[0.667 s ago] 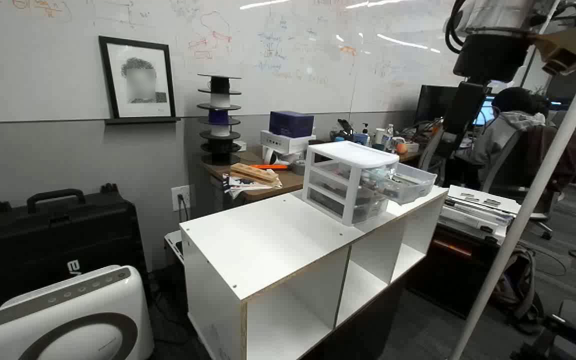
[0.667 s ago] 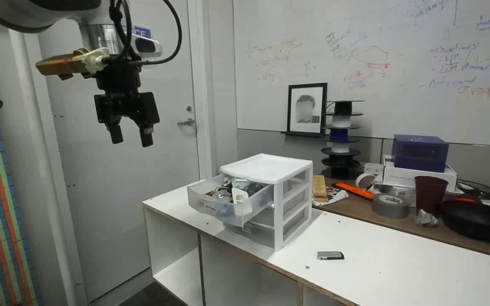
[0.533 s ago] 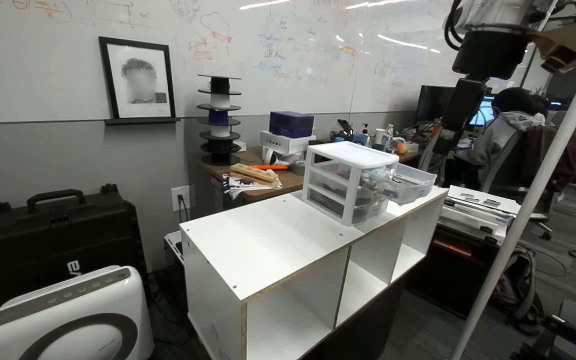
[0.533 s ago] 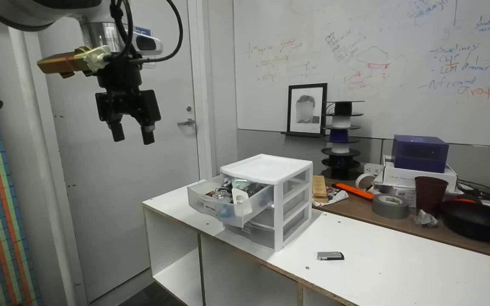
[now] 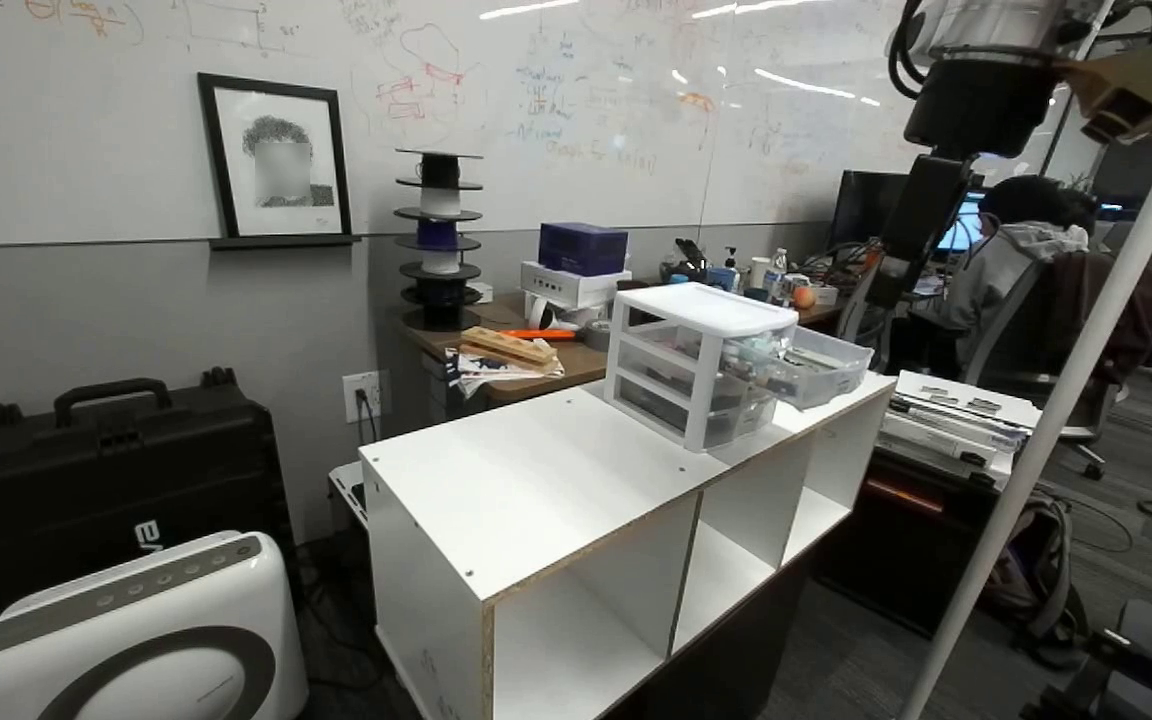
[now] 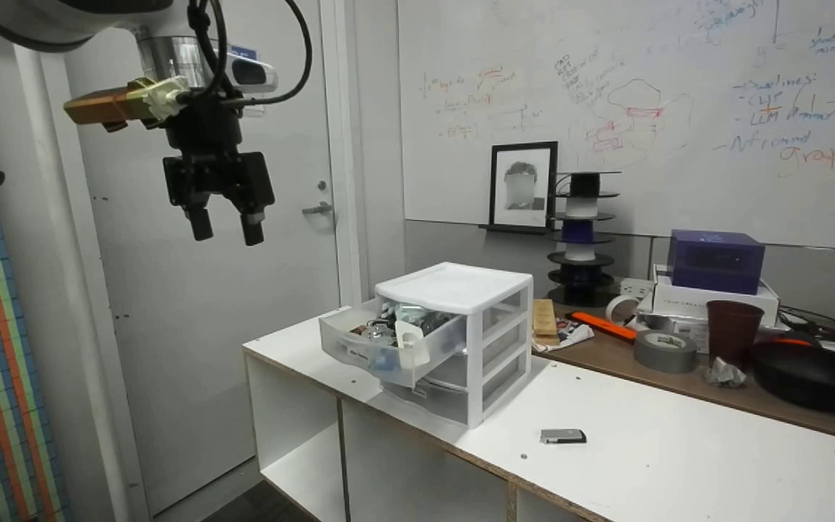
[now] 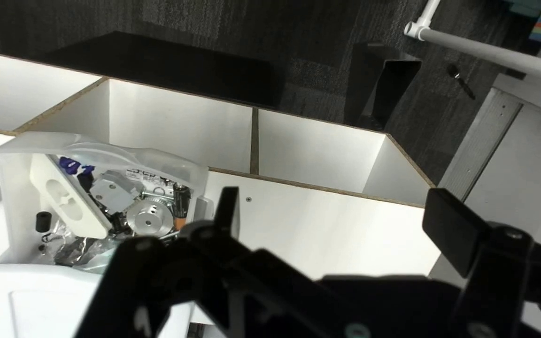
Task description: Put the object to the right inside the drawer
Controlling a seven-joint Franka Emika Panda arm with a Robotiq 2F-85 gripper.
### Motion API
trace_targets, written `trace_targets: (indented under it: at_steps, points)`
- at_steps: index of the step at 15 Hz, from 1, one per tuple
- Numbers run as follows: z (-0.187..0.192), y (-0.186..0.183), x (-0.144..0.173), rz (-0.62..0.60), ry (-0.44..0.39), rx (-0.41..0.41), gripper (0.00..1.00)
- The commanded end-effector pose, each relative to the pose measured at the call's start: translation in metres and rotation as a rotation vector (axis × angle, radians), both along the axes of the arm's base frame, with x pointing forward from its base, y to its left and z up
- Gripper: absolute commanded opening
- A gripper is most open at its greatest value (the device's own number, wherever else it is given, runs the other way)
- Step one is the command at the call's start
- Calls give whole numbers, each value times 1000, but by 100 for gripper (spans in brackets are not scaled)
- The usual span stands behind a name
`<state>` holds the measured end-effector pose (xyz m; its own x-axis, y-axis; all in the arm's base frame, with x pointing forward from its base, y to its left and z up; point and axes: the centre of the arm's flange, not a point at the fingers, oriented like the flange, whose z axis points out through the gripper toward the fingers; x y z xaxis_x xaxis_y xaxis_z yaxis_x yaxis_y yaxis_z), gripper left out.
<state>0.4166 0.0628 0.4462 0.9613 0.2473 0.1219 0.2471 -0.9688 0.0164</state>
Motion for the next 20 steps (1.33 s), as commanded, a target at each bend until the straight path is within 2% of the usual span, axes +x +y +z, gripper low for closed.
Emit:
trace_targets:
  at_steps: [1, 5, 9, 13, 17, 20]
  points:
    - [18, -15, 18, -57, -33, 22, 100]
    - [56, -87, 45, -208, -98, 61, 100]
    - [65, -171, 65, -354, -109, 104, 100]
    - [25, -241, 97, -505, -70, 182, 100]
    - [-20, -290, 128, -593, -30, 148, 100]
    - [-48, -320, 154, -642, -42, 103, 100]
